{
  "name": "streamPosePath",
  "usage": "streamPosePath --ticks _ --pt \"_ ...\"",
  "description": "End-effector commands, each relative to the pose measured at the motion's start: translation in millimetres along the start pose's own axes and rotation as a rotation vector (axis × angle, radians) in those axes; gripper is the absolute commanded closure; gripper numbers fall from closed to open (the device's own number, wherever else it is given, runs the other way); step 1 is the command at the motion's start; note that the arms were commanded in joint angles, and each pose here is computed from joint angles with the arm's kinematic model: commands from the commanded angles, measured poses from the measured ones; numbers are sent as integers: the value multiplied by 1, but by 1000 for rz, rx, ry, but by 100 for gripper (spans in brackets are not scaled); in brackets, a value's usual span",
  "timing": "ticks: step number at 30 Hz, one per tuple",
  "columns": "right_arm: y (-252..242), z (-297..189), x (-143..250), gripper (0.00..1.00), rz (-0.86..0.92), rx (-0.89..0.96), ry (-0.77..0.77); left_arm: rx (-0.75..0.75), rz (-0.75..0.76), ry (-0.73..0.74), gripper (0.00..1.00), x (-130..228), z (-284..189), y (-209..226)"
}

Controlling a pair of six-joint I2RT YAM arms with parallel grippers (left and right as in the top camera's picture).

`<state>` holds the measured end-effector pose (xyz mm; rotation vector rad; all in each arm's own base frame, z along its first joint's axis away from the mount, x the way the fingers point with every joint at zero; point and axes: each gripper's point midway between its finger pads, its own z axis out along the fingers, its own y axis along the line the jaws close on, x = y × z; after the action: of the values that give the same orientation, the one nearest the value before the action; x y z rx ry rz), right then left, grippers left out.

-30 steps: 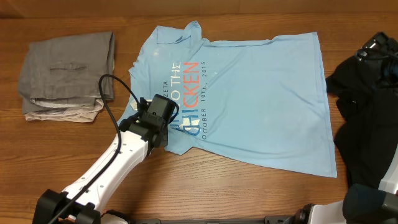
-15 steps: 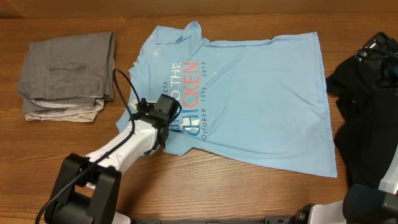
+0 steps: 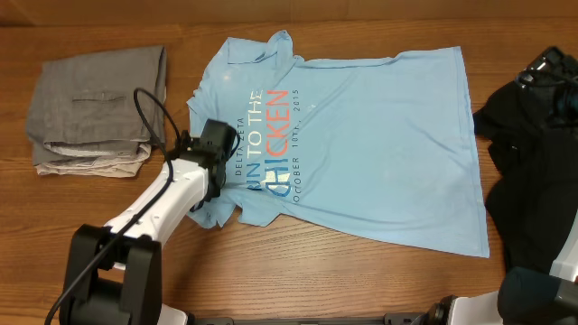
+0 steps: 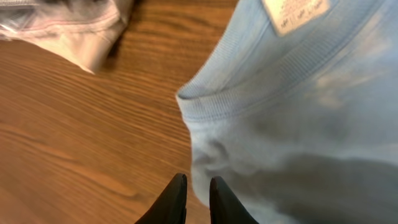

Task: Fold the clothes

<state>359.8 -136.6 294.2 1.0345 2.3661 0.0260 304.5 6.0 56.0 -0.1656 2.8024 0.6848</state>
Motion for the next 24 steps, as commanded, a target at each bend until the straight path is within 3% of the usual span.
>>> streamPosePath --ticks 1,4,7,12,14,19,24 --pt "2 -6 -2 0 5 -8 -17 136 -49 -57 78 -21 -46 -10" --pt "2 -6 -2 0 6 -8 -17 328 -75 27 61 -2 -73 -34" --pt "2 -6 -2 0 5 -8 -17 404 -117 141 60 22 -82 -45" --pt "2 -6 -2 0 6 -8 -17 518 -154 310 67 56 -87 -66" --pt "2 -6 -2 0 6 -8 -17 514 -236 386 68 71 -82 -70" --pt "2 -6 -2 0 5 -8 -17 419 -424 492 84 101 -59 -69" --pt "2 -6 -2 0 6 -8 -17 324 -494 456 70 105 -43 -57"
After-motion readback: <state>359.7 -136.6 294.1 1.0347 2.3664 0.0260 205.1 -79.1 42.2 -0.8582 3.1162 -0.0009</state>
